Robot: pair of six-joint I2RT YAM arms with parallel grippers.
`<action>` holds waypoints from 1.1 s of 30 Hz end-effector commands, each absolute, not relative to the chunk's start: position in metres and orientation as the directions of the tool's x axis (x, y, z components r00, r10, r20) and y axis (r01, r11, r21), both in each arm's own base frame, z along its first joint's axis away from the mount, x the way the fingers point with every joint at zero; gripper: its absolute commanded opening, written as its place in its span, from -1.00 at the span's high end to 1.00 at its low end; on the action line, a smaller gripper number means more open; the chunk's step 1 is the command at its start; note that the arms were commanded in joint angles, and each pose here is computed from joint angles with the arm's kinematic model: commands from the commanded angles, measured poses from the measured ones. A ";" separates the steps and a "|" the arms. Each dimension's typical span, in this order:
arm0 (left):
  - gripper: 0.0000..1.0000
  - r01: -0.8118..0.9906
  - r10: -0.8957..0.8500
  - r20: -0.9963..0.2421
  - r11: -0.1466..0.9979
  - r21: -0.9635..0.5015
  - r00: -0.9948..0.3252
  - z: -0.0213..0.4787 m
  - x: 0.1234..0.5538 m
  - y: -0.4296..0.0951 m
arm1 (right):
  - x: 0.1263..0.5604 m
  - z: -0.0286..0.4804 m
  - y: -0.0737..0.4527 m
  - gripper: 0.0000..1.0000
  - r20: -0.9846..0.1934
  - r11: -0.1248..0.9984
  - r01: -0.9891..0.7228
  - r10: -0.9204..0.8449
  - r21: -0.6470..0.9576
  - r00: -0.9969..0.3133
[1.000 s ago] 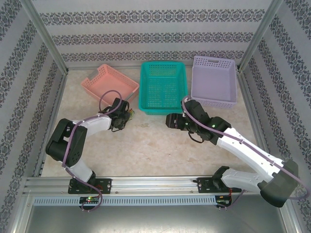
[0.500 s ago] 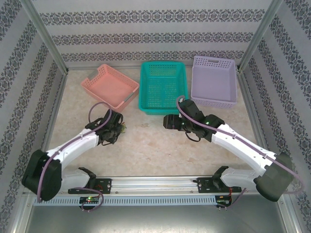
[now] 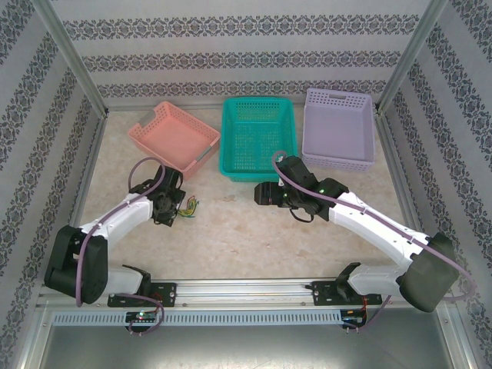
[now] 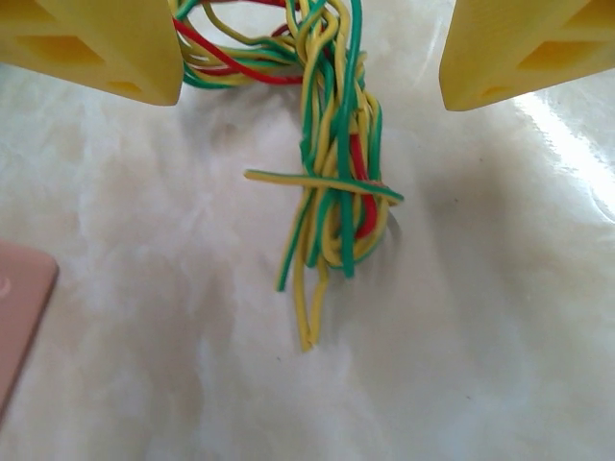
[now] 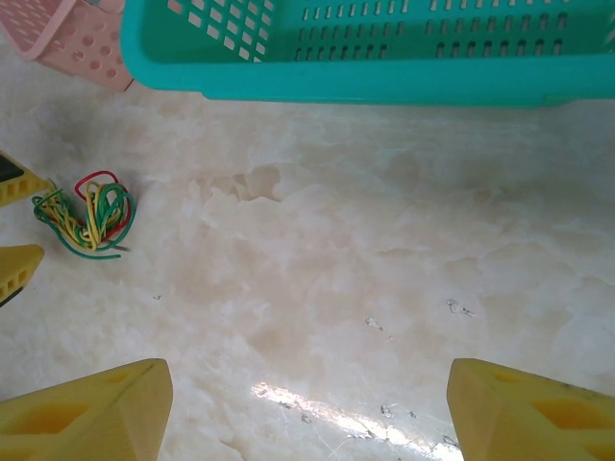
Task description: Untangle the cables
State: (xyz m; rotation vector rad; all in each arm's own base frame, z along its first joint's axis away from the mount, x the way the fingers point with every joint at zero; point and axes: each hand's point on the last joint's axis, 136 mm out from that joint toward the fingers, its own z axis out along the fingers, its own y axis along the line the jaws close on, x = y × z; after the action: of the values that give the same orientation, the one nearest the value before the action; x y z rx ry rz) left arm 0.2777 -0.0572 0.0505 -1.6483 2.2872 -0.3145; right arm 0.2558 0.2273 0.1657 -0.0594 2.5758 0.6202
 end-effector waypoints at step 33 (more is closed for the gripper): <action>1.00 -0.333 -0.479 -0.182 0.791 -0.514 -0.859 0.145 0.311 -0.221 | 0.263 0.200 0.327 -0.77 -0.453 0.586 -0.478 -0.203 0.654 -0.868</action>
State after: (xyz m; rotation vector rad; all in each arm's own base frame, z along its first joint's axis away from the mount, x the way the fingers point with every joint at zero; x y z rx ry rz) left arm 0.3130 -0.2082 0.1395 -0.7621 2.6413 -0.6625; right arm 0.2712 0.3090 0.1829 -0.4951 2.5206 1.0318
